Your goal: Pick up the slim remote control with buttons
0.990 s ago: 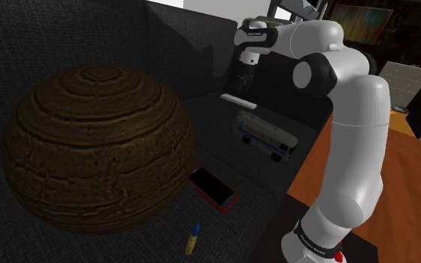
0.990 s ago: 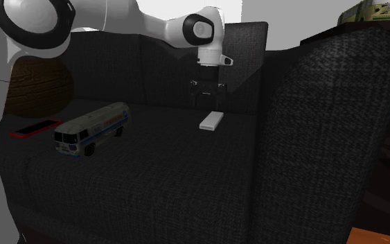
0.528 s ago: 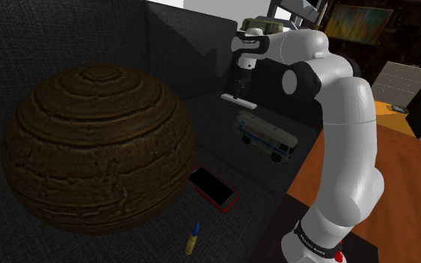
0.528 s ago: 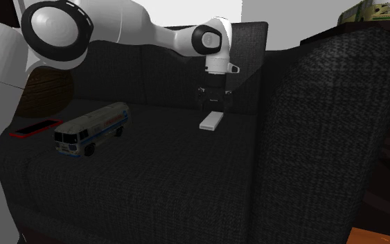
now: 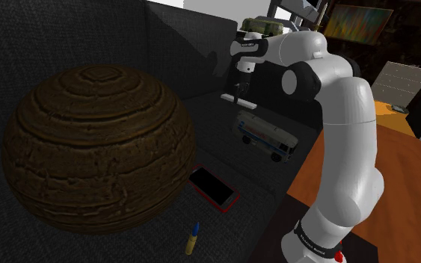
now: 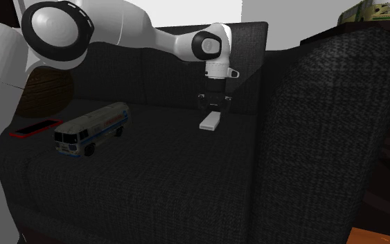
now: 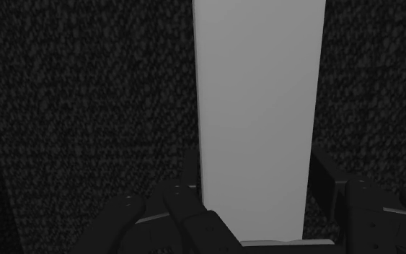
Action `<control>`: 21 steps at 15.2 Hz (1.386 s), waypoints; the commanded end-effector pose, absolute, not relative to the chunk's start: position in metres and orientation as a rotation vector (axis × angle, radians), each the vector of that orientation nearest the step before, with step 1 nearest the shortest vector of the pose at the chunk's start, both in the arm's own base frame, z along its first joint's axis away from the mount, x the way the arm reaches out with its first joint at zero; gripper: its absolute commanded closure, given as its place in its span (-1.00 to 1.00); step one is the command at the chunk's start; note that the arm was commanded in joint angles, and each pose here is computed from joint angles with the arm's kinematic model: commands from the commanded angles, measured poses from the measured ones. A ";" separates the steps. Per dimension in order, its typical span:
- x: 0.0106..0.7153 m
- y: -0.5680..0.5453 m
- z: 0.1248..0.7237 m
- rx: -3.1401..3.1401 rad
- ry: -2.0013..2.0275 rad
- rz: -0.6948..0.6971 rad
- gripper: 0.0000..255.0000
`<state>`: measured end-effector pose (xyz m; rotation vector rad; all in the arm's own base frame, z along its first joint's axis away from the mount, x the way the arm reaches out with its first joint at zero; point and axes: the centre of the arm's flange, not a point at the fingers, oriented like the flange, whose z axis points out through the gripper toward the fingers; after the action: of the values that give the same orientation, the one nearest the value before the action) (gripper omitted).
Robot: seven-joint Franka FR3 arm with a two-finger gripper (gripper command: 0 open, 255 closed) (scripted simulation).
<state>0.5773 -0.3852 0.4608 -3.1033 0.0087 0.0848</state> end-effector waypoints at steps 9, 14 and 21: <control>0.577 -0.385 0.476 -3.103 0.009 0.086 1.00; 0.577 -0.385 0.502 -3.103 0.009 0.086 1.00; 0.577 -0.385 0.539 -3.103 0.009 0.086 1.00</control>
<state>0.5772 -0.3851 0.5335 -3.1031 0.0092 0.0860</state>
